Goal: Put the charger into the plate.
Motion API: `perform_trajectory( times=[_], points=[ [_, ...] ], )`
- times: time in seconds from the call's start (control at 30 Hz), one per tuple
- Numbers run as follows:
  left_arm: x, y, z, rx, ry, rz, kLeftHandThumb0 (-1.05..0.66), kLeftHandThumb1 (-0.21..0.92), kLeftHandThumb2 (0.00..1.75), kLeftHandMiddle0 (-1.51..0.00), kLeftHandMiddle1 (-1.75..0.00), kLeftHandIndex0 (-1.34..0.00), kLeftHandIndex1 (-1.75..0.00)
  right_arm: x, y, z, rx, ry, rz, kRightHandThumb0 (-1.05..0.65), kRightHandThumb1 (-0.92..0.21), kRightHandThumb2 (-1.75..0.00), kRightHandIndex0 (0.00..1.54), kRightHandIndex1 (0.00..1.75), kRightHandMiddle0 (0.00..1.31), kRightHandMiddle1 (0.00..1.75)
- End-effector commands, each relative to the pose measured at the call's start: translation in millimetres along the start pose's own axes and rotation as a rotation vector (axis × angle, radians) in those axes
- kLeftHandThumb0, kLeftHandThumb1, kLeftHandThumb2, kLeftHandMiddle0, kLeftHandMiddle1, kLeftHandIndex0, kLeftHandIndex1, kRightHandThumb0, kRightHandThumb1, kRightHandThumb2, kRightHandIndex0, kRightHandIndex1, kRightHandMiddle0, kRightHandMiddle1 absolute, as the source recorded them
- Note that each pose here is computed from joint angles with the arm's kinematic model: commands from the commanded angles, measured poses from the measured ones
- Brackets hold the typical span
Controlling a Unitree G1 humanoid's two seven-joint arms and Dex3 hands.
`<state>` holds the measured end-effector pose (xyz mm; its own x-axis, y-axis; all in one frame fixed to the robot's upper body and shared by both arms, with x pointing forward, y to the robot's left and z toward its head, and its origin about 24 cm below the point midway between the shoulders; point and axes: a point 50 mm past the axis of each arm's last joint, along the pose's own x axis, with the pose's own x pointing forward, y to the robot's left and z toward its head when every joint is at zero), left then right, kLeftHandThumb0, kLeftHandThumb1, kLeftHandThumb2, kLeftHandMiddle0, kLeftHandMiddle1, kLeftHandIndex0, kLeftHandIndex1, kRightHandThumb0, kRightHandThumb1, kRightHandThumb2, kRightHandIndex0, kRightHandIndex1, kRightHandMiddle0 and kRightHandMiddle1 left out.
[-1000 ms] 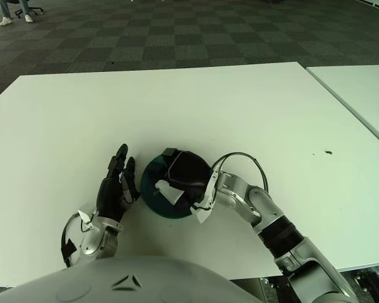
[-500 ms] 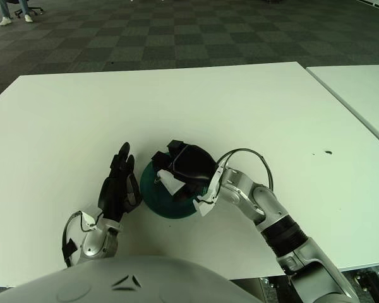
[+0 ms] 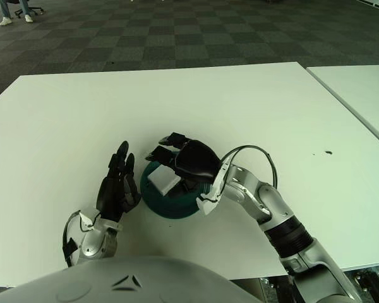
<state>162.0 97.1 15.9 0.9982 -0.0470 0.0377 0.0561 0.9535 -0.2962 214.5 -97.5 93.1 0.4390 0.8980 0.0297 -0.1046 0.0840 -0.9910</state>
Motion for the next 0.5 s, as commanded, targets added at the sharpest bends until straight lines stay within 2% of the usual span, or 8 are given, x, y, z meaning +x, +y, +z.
perform_trajectory(
  times=[0.0, 0.17, 0.33, 0.47],
  points=[
    [7.4, -1.0, 1.7, -0.052, -0.023, 0.004, -1.05, 0.92, 1.10, -0.15, -0.01, 0.00, -0.33, -1.9, -11.5, -5.1, -0.026, -0.027, 0.001, -1.05, -0.92, -0.91, 0.01, 0.00, 0.00, 0.05],
    [9.2, 2.3, -0.8, -0.073, -0.013, 0.001, -1.05, 0.92, 1.07, -0.15, 0.00, 0.00, -0.33, -0.7, -15.7, -6.6, 0.040, -0.023, 0.048, -1.05, -0.92, -0.96, 0.00, 0.00, 0.00, 0.01],
    [17.5, 16.6, -10.9, -0.065, 0.006, -0.001, -1.05, 0.92, 1.05, -0.15, 0.00, 0.00, -0.32, -0.4, -19.1, -7.7, 0.106, -0.018, 0.081, -1.05, -0.92, -0.99, 0.00, 0.00, 0.00, 0.00],
    [18.0, 17.3, -12.4, -0.074, -0.001, -0.005, -1.05, 0.92, 1.04, -0.15, 0.00, 0.00, -0.34, 0.3, -20.8, -8.8, 0.155, -0.004, 0.095, -1.05, -0.92, -1.00, 0.00, 0.00, 0.00, 0.00]
  ],
)
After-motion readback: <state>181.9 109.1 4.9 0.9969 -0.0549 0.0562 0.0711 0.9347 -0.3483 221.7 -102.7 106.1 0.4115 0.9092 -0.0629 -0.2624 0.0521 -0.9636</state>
